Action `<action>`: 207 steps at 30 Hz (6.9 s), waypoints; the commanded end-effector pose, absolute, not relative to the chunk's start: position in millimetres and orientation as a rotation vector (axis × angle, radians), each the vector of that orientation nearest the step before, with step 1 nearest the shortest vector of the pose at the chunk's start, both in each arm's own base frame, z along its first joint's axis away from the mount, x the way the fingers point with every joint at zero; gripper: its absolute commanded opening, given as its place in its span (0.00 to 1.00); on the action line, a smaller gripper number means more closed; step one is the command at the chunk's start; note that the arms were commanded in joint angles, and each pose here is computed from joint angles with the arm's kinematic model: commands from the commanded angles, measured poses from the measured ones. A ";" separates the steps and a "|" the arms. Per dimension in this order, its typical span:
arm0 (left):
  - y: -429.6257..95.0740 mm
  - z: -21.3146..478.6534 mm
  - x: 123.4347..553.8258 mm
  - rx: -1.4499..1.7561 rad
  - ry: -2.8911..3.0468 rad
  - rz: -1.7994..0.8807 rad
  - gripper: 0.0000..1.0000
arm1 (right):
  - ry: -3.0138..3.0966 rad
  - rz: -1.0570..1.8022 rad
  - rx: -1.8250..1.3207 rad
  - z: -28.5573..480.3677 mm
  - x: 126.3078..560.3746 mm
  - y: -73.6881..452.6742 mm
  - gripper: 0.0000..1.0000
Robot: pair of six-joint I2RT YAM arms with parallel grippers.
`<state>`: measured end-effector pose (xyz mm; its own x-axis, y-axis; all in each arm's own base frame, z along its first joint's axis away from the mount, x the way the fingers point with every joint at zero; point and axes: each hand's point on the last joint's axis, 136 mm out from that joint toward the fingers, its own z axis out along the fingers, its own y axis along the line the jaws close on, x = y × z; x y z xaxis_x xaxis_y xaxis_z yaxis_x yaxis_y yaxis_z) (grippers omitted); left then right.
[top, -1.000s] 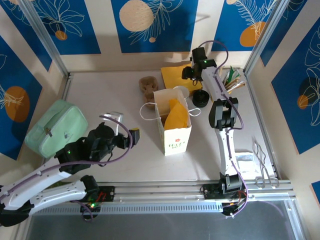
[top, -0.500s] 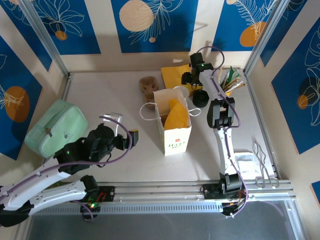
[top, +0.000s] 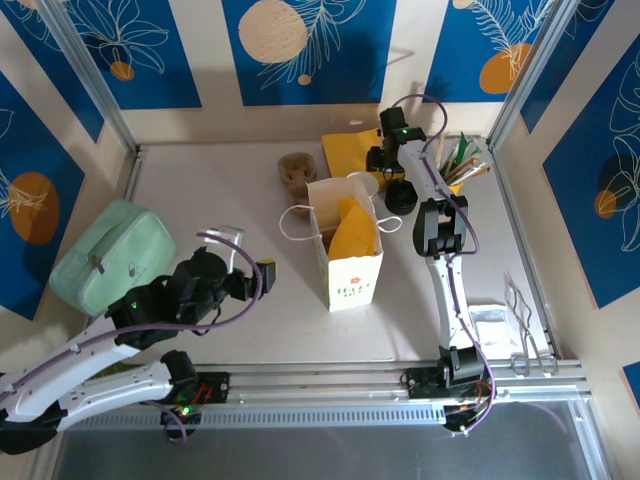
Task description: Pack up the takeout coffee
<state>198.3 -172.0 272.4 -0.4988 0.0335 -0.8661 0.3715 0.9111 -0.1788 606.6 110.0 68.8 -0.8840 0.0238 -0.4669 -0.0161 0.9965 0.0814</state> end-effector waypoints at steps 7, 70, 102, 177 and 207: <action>-164.8 285.6 199.7 0.257 2.035 -0.419 1.00 | 2.710 0.203 0.007 56.4 596.3 125.1 0.36; -165.4 288.4 198.9 0.263 2.006 -0.440 1.00 | 2.139 0.755 -0.146 480.2 353.8 135.8 0.03; -171.1 280.3 202.4 0.274 2.007 -0.434 0.99 | 2.487 0.285 -0.513 339.3 260.0 222.6 0.03; -167.9 271.2 200.1 0.247 2.019 -0.449 0.99 | 2.719 0.457 -0.315 237.6 317.0 259.8 0.33; -122.1 269.6 246.6 0.223 1.961 -0.088 0.99 | 2.134 0.479 -0.054 325.0 275.5 118.9 0.70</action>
<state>235.7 -137.8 265.4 -0.4264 0.0807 -0.9009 0.2381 0.9709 -0.0257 264.9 136.6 328.2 -0.6323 0.1015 -0.7681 -0.2594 0.9064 0.3334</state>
